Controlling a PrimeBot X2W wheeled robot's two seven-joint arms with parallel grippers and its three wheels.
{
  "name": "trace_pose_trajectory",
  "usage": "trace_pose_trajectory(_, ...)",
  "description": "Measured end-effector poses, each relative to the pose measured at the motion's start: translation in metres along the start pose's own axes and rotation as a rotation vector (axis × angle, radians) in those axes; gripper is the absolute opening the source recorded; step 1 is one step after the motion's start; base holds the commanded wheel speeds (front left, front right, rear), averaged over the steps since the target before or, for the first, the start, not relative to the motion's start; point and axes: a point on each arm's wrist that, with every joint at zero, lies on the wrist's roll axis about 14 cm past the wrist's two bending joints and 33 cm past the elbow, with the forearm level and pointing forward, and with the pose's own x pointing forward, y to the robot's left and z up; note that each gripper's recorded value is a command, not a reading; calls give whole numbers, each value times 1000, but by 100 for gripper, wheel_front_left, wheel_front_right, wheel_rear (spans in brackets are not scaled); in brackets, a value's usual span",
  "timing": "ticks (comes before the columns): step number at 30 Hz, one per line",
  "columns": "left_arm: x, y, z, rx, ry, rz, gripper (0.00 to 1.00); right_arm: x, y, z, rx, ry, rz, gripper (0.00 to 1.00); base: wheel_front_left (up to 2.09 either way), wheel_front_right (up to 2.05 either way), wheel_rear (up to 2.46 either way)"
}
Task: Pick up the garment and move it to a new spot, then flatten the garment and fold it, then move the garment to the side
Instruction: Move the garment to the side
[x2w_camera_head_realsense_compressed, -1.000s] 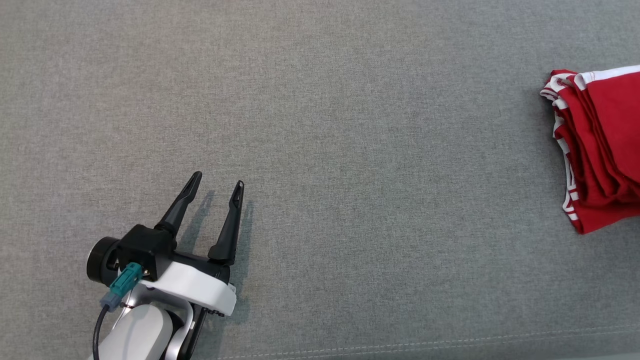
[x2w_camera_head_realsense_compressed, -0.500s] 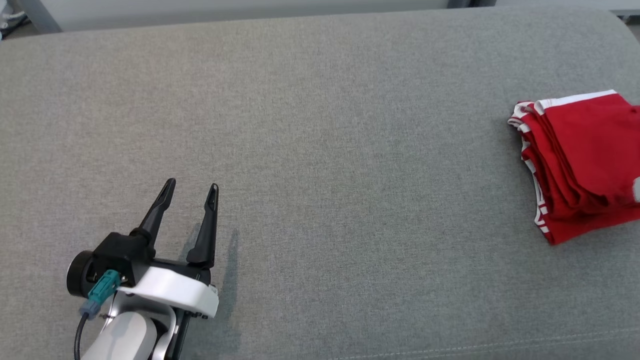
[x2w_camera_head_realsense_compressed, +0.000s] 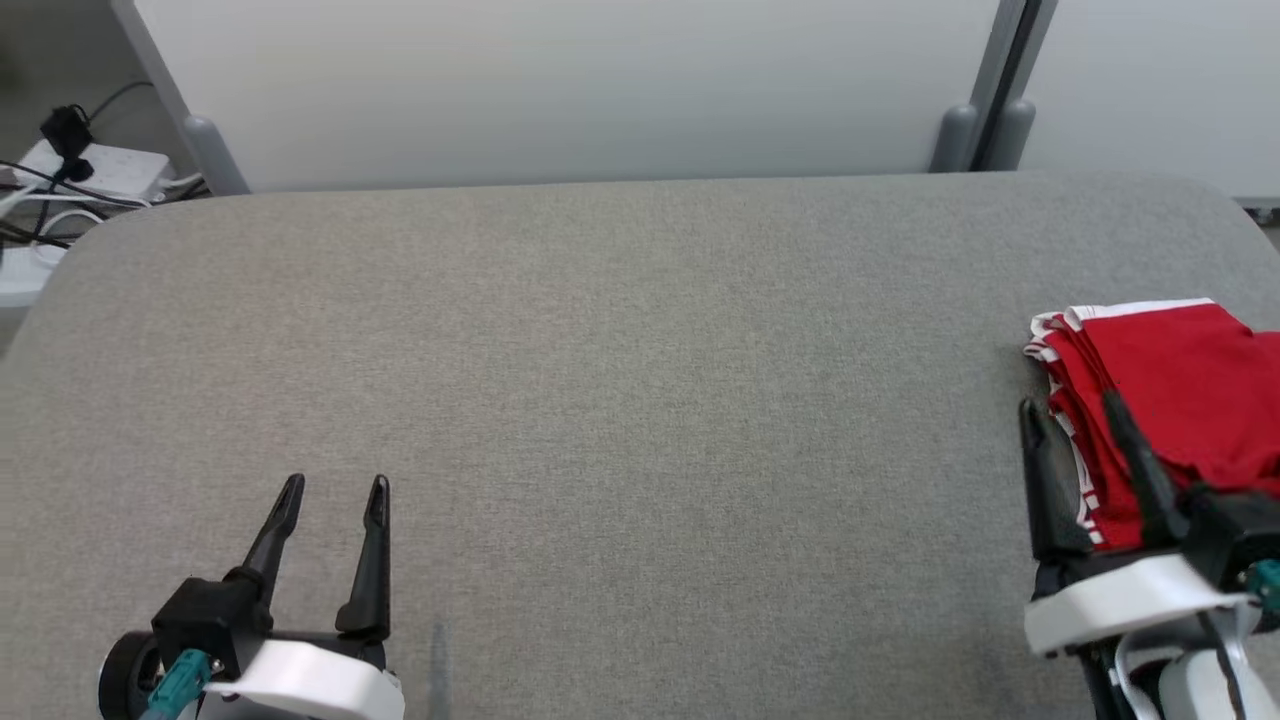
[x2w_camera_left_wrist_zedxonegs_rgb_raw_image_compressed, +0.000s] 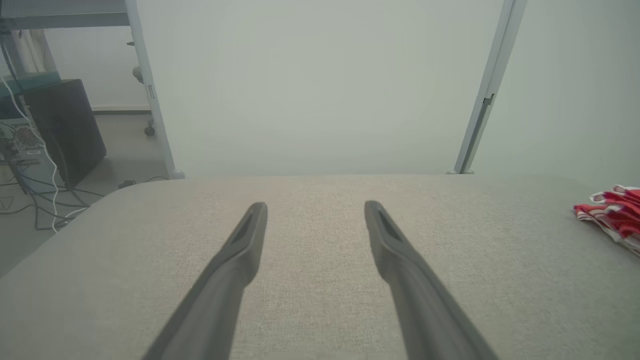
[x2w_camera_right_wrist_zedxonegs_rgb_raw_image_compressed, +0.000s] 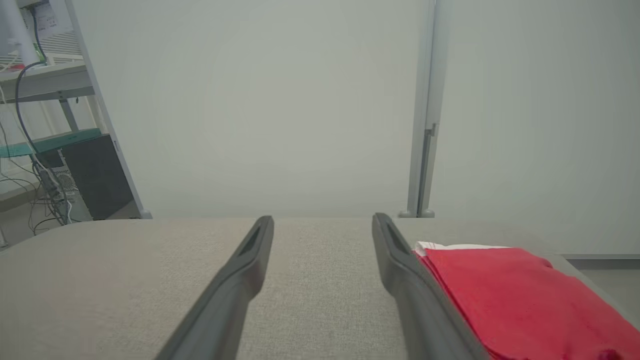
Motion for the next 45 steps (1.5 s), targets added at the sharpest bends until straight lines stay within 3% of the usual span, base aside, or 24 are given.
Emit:
trace_pose_trajectory(9, -34, 17, 11, 5, -28, 54, 100, -32, 25, -10, 17, 59, 36, 100, 0, 0, 0)
trace_pose_trajectory(16, -39, 14, 3, -12, 10, 33, 100, -50, 19, -17, 16, 102, 6, 100, 0, 0, 0)
trace_pose_trajectory(25, -38, 11, -5, -27, 42, 12, 100, -53, 15, -16, 16, 106, -7, 100, 0, 0, 0)
trace_pose_trajectory(45, -24, 44, -4, -32, 21, 91, 100, -56, 9, -18, 16, 113, -27, 100, 0, 0, 0)
